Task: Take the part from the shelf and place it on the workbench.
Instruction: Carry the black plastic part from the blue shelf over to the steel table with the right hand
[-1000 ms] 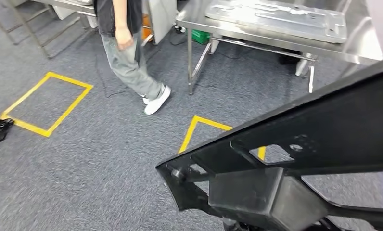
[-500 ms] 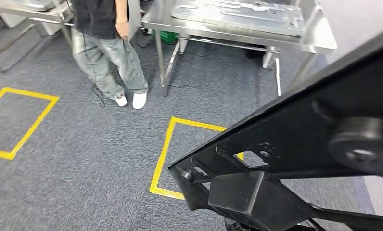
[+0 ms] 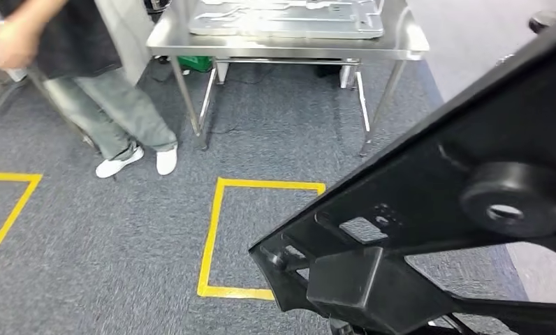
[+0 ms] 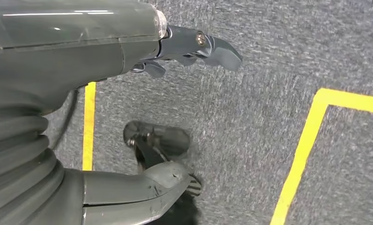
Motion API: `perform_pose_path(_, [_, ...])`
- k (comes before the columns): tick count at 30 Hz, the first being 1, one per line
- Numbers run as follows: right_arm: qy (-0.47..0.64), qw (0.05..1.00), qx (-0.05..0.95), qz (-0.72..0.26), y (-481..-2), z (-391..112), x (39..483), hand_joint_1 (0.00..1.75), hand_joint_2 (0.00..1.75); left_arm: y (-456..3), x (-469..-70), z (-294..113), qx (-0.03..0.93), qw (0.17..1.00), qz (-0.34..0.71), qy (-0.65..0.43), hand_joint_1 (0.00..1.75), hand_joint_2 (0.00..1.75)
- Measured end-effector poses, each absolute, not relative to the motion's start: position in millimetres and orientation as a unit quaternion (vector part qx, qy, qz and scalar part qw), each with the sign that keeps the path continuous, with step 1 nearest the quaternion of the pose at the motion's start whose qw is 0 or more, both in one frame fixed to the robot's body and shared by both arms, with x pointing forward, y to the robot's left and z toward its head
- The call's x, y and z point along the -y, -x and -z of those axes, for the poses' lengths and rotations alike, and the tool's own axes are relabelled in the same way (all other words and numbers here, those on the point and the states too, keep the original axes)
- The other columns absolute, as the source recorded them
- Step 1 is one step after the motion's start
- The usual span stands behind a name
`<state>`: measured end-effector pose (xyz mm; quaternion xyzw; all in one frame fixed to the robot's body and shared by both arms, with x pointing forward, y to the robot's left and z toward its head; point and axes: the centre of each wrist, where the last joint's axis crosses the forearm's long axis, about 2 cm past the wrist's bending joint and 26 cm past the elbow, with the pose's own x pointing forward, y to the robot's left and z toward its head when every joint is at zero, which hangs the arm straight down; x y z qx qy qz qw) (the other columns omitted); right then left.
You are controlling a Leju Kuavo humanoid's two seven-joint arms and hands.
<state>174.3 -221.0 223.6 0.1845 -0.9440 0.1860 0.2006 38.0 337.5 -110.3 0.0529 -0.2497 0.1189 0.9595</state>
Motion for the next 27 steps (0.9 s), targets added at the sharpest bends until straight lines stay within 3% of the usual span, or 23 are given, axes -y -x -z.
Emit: perform_pose_path(27, [-0.177,0.211,0.942,-0.19,-176.6,-221.7,224.0,1.75,1.75,-35.5,-332.8,110.8,0.255,0.955,-0.15,-0.019,0.0,1.75])
